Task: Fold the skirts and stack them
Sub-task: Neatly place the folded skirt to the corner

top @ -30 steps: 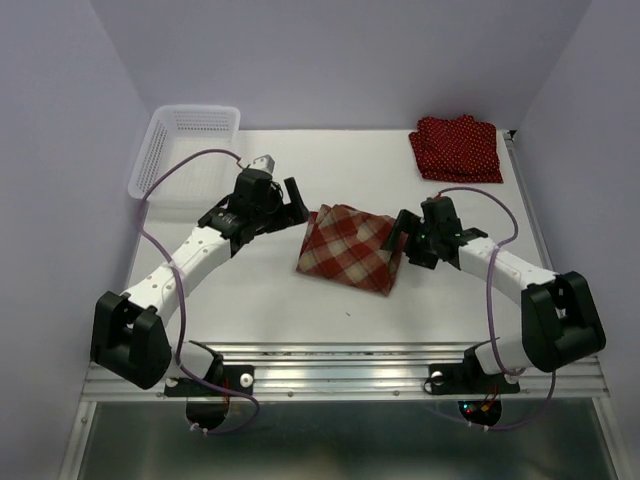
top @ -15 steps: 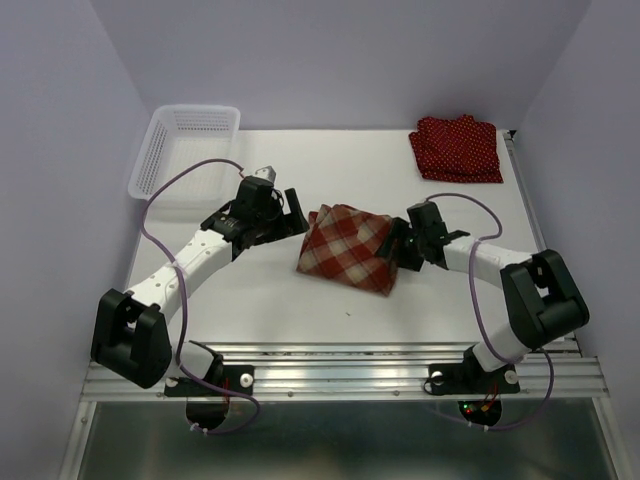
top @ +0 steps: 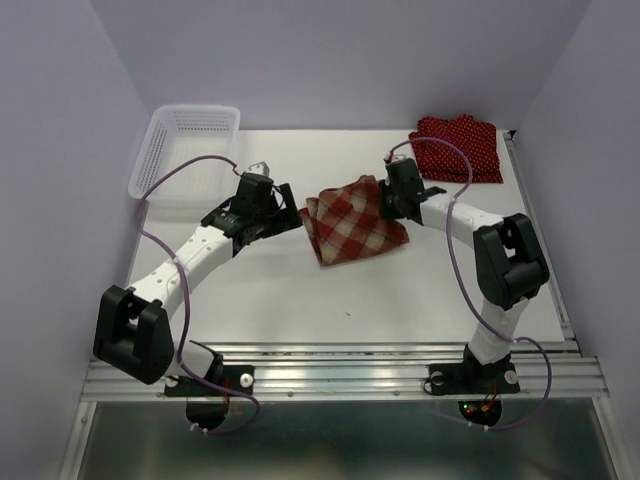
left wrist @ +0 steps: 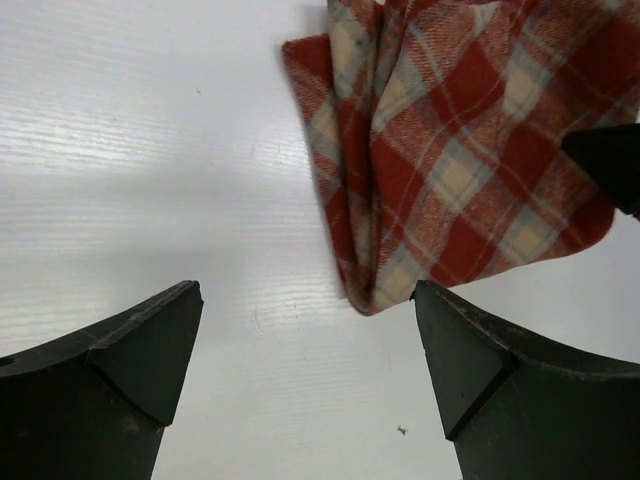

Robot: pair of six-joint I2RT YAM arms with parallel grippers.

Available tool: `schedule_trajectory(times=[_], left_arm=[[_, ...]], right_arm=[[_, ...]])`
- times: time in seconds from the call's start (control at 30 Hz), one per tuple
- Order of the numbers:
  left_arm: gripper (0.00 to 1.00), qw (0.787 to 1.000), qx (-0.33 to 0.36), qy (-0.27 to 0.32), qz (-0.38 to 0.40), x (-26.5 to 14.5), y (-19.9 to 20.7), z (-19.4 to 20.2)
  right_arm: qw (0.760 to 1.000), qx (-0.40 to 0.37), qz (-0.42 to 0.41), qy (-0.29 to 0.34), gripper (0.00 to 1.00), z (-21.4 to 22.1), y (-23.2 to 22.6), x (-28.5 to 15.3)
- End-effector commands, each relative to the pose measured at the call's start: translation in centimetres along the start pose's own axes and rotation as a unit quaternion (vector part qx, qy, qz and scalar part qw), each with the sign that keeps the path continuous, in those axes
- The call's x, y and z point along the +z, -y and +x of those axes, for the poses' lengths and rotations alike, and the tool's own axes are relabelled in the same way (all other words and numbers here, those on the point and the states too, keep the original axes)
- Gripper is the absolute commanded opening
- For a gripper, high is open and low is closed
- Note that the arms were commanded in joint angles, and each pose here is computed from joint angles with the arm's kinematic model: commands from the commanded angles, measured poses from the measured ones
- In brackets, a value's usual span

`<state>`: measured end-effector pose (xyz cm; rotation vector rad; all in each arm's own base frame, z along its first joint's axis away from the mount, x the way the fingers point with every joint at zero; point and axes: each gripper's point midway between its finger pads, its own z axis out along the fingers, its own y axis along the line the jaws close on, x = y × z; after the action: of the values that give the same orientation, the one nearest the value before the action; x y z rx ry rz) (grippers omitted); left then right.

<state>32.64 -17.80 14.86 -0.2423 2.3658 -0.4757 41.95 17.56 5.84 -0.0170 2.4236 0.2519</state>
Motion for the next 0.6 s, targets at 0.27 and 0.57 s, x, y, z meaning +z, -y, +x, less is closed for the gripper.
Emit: schedule_trajectory(times=[0.27,0.57], left_arm=[[0.99,0.997,-0.043,0.041,-0.050,2.8,-0.1,-5.0],[0.99,0.995,-0.052,0.048,-0.070,4.3,-0.2,-6.1]], right_arm=[[0.965,-0.161,0.159,0.136,0.01,-17.0,6.4,-0.9],[0.950,-0.159,0.188,0.194,0.01,-23.7,9.2,-3.7]])
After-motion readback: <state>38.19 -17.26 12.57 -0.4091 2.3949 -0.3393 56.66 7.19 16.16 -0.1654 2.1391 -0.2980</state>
